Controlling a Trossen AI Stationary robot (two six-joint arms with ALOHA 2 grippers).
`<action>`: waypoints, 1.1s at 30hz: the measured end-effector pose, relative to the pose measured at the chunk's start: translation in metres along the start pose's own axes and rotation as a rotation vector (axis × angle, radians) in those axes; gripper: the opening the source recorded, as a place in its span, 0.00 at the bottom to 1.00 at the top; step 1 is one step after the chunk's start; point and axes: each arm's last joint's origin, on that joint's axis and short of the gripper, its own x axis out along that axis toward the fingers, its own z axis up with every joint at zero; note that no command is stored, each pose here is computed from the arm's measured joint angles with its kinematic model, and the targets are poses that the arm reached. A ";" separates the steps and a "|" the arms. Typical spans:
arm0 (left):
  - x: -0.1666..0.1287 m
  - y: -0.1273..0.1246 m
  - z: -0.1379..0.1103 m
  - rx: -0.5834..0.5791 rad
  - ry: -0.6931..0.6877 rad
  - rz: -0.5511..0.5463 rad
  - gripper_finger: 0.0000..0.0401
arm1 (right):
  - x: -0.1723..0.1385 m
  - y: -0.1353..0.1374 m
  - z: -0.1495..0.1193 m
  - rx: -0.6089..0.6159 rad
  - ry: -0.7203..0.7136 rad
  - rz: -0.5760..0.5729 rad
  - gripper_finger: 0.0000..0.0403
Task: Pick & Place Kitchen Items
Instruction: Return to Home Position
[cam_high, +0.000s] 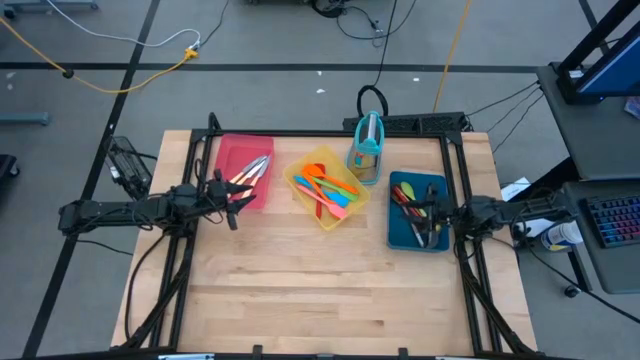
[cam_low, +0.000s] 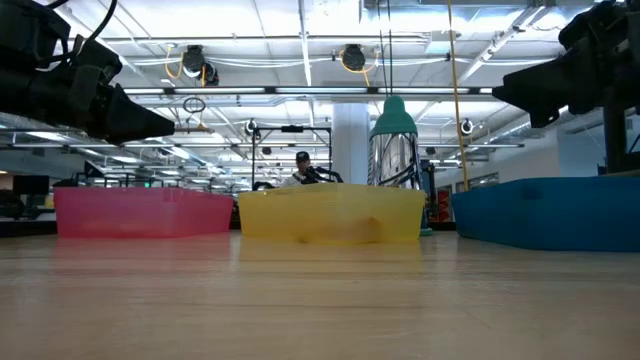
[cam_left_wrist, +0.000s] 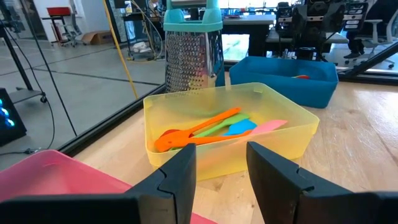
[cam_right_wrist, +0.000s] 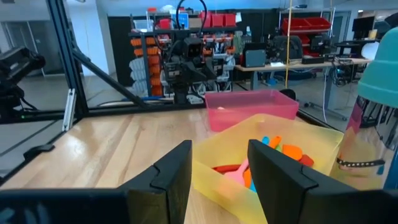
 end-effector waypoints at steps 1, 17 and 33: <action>0.000 0.000 0.000 0.000 0.000 0.000 0.36 | 0.000 0.000 0.000 0.001 -0.004 0.000 0.38; 0.000 0.000 0.000 0.000 0.001 0.000 0.36 | -0.003 -0.001 0.003 -0.029 -0.036 0.000 0.38; 0.000 0.000 0.000 -0.001 0.000 0.000 0.36 | -0.003 -0.001 0.008 -0.020 -0.084 -0.003 0.37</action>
